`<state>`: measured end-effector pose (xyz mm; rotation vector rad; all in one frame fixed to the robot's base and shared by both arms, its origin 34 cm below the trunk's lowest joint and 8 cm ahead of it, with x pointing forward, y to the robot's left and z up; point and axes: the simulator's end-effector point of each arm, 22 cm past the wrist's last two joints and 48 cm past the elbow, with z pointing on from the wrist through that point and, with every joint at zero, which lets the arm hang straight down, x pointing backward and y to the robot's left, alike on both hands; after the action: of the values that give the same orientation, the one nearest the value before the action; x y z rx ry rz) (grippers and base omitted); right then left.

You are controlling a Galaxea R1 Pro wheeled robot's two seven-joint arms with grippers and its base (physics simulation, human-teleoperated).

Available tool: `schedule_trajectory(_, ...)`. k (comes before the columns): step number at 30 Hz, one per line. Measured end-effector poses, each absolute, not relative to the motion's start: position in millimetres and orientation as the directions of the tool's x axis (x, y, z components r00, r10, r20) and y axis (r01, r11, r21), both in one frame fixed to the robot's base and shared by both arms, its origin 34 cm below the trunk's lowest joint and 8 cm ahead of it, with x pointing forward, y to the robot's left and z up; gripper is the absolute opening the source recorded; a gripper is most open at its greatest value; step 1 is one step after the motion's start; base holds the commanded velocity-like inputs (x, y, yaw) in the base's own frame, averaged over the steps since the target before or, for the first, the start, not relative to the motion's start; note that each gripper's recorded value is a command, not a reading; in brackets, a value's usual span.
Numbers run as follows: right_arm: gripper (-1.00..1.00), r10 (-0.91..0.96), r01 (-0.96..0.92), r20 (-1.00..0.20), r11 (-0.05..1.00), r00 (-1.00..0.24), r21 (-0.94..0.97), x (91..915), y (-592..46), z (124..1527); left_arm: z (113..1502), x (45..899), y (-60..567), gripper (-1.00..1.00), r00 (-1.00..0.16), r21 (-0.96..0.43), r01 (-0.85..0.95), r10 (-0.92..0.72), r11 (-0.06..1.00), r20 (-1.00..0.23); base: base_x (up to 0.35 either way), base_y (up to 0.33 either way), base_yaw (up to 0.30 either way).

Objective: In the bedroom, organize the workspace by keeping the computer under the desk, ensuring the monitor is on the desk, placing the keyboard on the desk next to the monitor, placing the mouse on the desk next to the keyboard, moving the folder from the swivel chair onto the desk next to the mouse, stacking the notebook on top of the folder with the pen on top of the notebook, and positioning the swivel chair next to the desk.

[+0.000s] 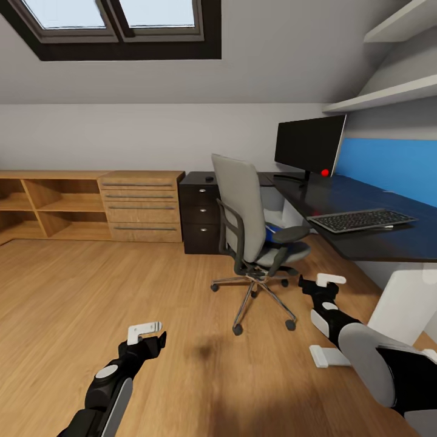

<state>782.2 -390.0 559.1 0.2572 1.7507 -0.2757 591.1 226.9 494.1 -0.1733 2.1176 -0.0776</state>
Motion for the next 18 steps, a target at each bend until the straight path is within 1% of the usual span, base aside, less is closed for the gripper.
schedule_trajectory(5,1.00,0.021,0.322,-0.981,0.946,-0.193,-0.043,781,-391,554,499,592,226,1.00,-0.499,-0.131,-0.090,-0.159,0.987,-0.852,0.000,0.000,0.000)
schedule_trajectory(18,1.00,0.019,0.319,-0.970,0.946,-0.244,-0.062,782,-391,516,471,583,227,1.00,-0.542,-0.127,-0.099,-0.161,0.987,-0.825,0.000,0.000,0.000)
